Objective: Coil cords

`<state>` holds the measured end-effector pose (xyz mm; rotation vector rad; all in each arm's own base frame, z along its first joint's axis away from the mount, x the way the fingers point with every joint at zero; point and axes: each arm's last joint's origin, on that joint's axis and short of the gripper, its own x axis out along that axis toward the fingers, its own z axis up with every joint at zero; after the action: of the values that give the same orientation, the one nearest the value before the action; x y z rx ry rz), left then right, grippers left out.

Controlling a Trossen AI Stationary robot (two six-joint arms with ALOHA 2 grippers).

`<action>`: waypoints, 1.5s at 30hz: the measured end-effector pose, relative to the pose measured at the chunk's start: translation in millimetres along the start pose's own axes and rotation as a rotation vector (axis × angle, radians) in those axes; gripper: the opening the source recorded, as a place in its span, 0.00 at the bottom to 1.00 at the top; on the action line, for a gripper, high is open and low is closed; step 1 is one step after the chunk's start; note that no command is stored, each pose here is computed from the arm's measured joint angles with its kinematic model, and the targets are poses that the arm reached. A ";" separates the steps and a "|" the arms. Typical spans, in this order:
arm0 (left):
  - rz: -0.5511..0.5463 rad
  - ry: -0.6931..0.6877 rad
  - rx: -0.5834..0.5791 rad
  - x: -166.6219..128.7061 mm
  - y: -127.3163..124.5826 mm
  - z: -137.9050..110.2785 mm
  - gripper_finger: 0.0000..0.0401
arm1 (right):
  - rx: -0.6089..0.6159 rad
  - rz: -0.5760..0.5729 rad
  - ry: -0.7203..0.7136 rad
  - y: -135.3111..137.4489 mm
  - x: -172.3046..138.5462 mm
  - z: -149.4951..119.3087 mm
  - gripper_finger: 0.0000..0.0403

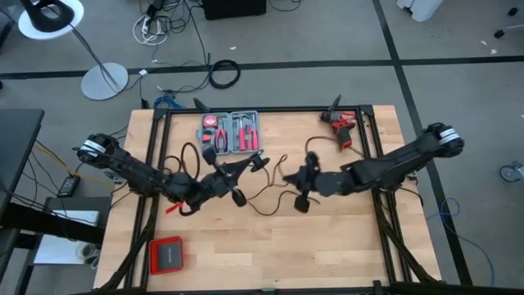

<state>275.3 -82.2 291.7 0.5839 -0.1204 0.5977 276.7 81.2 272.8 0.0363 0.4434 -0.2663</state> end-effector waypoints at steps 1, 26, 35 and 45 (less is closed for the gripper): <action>-0.004 -0.010 0.000 1.6 0.9 -0.5 0.00 | 0.002 0.039 0.009 4.1 6.3 -2.5 0.01; -0.044 0.102 0.119 9.1 -3.6 -17.3 0.00 | 0.000 -0.333 0.178 -29.9 -8.9 -21.0 0.01; -0.053 0.237 0.131 6.5 -10.7 -30.3 0.00 | -0.002 -0.430 -0.036 -44.4 -53.0 6.2 0.00; -0.100 0.265 0.107 4.5 -15.2 -35.8 0.00 | -0.118 -0.517 -0.127 -37.8 -68.3 14.5 0.00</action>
<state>285.4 -70.5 255.7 0.6055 0.1902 0.5812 213.5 60.3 316.0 -0.2132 0.3355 -0.7458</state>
